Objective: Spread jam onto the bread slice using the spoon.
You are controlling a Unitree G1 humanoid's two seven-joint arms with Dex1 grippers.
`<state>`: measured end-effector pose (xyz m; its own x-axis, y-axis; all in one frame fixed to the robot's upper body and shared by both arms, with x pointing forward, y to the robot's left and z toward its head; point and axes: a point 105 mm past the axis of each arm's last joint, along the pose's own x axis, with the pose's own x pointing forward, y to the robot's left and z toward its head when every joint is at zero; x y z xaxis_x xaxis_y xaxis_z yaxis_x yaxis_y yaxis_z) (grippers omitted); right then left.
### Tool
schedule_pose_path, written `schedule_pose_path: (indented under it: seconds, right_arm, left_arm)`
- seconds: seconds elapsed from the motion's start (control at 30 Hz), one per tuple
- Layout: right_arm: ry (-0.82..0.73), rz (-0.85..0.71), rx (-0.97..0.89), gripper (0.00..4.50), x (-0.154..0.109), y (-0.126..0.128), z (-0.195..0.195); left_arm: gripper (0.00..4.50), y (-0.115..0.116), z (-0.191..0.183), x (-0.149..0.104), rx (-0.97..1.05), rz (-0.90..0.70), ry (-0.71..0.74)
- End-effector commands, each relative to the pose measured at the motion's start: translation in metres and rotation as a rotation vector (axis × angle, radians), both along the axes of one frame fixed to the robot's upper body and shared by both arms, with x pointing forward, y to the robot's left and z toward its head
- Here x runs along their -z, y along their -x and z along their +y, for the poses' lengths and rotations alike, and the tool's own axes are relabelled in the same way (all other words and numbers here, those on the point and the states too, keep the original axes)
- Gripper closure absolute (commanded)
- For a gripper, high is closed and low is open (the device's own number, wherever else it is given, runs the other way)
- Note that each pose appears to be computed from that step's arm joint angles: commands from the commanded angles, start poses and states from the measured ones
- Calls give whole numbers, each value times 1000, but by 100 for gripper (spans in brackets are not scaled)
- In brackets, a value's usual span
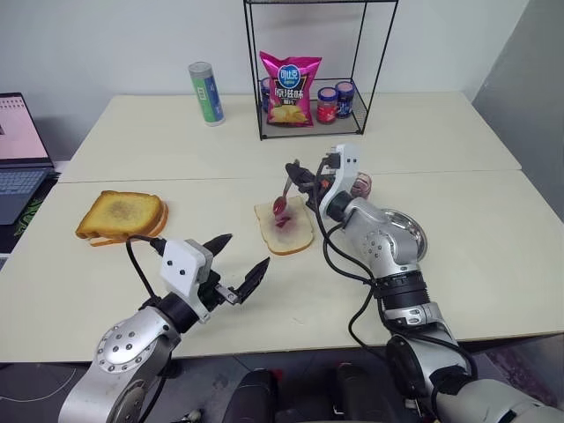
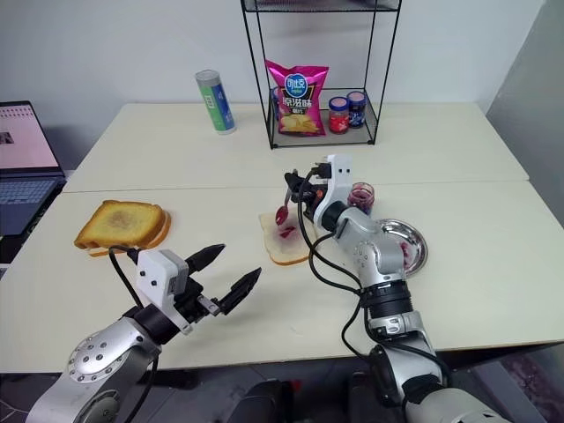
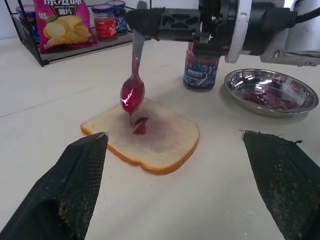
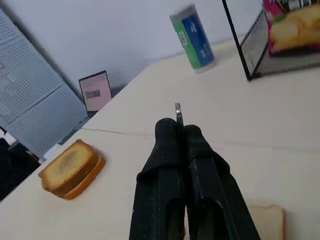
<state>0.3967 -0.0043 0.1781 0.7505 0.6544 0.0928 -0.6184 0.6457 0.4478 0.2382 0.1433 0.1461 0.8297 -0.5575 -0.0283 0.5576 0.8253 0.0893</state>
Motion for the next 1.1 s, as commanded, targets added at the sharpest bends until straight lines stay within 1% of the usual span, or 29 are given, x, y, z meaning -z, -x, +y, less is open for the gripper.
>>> schedule_pose_path:
  seconds: [0.03, 0.2, 0.37, 0.47, 0.53, 0.87, 1.0, 1.1]
  right_arm:
    - [-70, 46, 18, 444, -9, -4, 3]
    - [-97, 125, 47, 444, 4, -10, 2]
    - [-220, 298, 121, 444, 21, -19, -9]
    - [-198, 307, 147, 444, 25, -21, -13]
    - [-171, 281, 165, 444, 24, -22, -17]
    - [-225, 245, 212, 444, 3, -30, -31]
    - [-255, 230, 214, 444, -8, -32, -31]
    - [-301, 251, 173, 444, -13, -29, -21]
  left_arm:
    - [0, 3, 0, -9, 3, -41, -7]
    - [0, 3, -1, -10, 2, -42, -8]
    - [0, 1, -1, -10, 6, -45, -14]
    - [0, 0, -2, -10, 11, -46, -15]
    - [0, 0, -2, -10, 14, -47, -17]
    - [0, -2, -3, -10, 27, -46, -18]
    - [0, -2, -3, -10, 25, -46, -18]
    - [0, 0, -3, -9, 23, -45, -16]
